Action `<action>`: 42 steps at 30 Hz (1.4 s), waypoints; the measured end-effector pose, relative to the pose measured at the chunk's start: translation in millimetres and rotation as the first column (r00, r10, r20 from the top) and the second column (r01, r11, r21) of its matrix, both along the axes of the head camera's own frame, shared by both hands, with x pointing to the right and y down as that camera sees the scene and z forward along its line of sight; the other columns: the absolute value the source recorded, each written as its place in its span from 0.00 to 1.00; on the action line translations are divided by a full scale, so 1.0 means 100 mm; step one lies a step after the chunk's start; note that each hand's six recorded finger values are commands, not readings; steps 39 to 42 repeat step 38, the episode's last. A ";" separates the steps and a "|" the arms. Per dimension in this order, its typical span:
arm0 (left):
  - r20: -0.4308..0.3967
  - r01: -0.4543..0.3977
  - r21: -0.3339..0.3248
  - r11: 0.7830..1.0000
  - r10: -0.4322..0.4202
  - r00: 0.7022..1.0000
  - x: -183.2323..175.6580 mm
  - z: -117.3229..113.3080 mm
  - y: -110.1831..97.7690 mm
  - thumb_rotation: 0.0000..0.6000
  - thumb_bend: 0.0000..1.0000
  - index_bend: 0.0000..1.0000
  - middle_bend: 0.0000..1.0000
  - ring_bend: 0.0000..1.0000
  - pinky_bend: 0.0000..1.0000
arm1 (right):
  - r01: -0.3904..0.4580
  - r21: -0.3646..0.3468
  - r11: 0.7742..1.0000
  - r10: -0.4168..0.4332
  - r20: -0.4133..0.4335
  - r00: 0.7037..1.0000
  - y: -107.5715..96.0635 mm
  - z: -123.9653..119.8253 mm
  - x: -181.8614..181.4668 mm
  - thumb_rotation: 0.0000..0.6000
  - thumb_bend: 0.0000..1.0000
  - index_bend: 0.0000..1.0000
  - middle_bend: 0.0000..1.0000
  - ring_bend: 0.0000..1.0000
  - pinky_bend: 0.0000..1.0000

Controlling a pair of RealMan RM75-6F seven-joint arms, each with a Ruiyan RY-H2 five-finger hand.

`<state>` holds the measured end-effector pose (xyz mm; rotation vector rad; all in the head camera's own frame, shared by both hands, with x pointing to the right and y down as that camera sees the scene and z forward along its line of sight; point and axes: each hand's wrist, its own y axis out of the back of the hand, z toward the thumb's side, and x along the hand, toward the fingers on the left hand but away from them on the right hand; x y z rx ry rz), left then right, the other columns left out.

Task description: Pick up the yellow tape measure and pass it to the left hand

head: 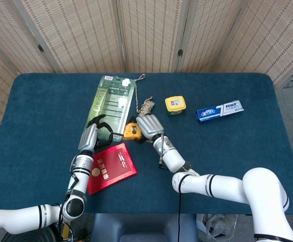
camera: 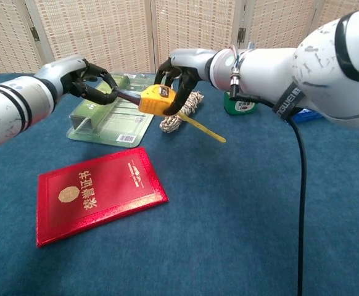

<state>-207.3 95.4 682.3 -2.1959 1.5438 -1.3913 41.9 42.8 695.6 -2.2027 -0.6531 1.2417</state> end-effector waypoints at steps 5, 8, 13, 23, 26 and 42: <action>0.020 0.008 0.015 1.000 -0.008 1.000 -0.14 -0.05 -0.04 1.00 0.58 0.68 0.15 0.00 0.00 | -0.003 0.010 1.000 0.003 -0.017 1.000 -0.06 -0.02 0.12 1.00 0.30 0.63 0.54 0.47 0.22; 0.045 0.014 0.019 1.000 -0.015 0.999 -0.28 -0.07 -0.07 1.00 0.58 0.68 0.15 0.00 0.00 | -0.008 0.021 1.000 0.009 -0.035 0.999 -0.11 -0.03 0.26 1.00 0.30 0.64 0.54 0.47 0.22; 0.087 0.038 0.000 0.999 -0.038 0.996 -0.56 -0.05 -0.10 1.00 0.58 0.68 0.15 0.00 0.00 | -0.023 0.030 0.999 0.025 -0.060 0.998 -0.18 -0.07 0.55 1.00 0.29 0.64 0.54 0.48 0.22; 0.137 0.095 -0.029 0.995 -0.091 0.986 -1.15 -0.04 -0.14 1.00 0.58 0.68 0.15 0.00 0.00 | -0.026 0.064 0.998 0.033 -0.116 0.993 -0.25 -0.24 1.17 1.00 0.29 0.64 0.54 0.48 0.22; 0.151 0.113 -0.035 0.993 -0.107 0.983 -1.34 -0.04 -0.15 1.00 0.58 0.68 0.15 0.00 0.00 | -0.010 0.076 0.997 0.021 -0.136 0.990 -0.24 -0.31 1.34 1.00 0.29 0.64 0.54 0.48 0.22; 0.164 0.169 -0.052 0.984 -0.158 0.974 -1.81 0.02 -0.09 1.00 0.58 0.68 0.15 0.00 0.00 | -0.024 0.077 0.997 0.037 -0.182 0.983 -0.17 -0.41 1.89 1.00 0.30 0.64 0.54 0.48 0.22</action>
